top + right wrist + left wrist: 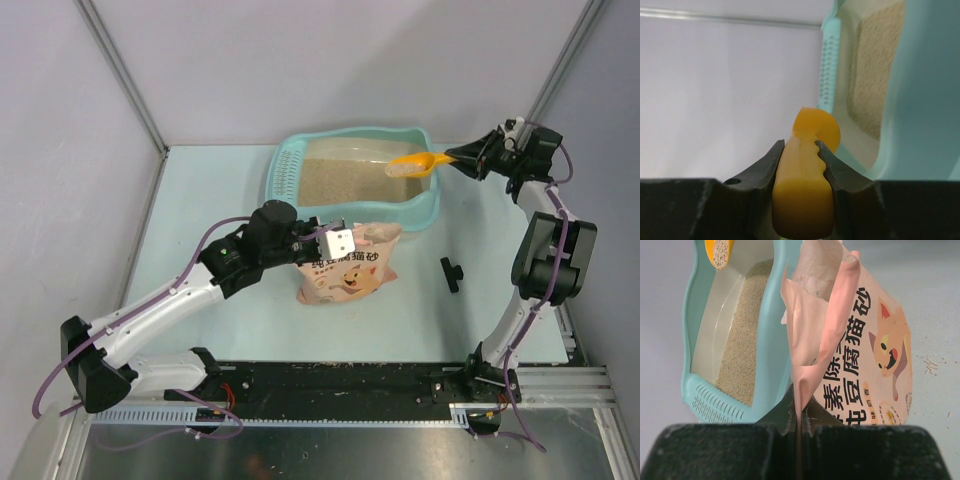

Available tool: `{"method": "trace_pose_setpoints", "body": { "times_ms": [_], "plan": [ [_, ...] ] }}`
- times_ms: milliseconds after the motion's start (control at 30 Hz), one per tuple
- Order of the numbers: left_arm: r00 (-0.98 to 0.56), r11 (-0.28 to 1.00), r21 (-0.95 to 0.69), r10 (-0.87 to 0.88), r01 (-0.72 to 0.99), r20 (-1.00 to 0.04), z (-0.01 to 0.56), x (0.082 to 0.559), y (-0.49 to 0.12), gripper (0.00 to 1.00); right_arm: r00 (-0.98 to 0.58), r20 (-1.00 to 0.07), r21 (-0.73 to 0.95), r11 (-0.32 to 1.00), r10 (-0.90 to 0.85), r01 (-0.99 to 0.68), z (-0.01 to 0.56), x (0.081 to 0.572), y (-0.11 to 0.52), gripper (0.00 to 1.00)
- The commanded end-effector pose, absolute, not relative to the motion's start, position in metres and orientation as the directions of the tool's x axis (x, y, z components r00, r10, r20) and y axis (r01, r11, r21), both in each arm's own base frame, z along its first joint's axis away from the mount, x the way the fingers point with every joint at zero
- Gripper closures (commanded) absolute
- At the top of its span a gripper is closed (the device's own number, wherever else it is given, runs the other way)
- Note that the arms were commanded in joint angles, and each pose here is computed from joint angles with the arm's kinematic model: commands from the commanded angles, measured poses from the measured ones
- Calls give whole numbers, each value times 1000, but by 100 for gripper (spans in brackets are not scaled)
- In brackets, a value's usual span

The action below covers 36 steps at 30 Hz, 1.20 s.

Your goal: Fill the litter box with clean litter

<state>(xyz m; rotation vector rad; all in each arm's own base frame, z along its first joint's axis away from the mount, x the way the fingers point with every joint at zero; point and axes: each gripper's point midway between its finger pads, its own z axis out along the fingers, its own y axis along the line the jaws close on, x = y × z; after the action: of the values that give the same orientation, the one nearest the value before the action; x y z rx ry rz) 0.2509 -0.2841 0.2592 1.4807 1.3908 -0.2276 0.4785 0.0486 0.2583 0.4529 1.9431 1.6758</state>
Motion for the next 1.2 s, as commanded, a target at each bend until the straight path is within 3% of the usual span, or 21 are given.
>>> {"method": "trace_pose_setpoints", "body": {
  "times_ms": [0, 333, 533, 667, 767, 867, 1067, 1167],
  "plan": [
    [414, 335, 616, 509, 713, -755, 334, 268, -293, 100, -690, -356, 929, 322, 630, -184, 275, 515, 30, 100],
    [408, 325, 615, 519, 719, -751, 330, 263, -288, 100, -502, -472, 867, 486, 725, -112, 284, 548, 15, 100],
    [423, 313, 625, 518, 714, -743, 329, 258, -283, 100, -466, -512, 828, 558, 721, -47, 287, 554, 57, 100],
    [435, 296, 632, 519, 716, -736, 323, 253, -280, 100, -406, -633, 731, 681, 659, -35, 298, 563, 80, 100],
    [445, 283, 632, 511, 721, -736, 320, 247, -278, 100, -401, -714, 658, 746, 574, -103, 312, 556, 116, 100],
    [454, 268, 631, 501, 728, -737, 317, 242, -277, 100, -420, -723, 655, 737, 549, -164, 324, 541, 135, 100],
    [464, 243, 625, 486, 742, -740, 312, 235, -278, 100, -468, -727, 632, 756, 502, -170, 324, 502, 120, 100],
    [466, 239, 625, 485, 743, -740, 311, 233, -278, 100, -451, -790, 549, 807, 415, -219, 331, 486, 104, 100]
  ]
}}
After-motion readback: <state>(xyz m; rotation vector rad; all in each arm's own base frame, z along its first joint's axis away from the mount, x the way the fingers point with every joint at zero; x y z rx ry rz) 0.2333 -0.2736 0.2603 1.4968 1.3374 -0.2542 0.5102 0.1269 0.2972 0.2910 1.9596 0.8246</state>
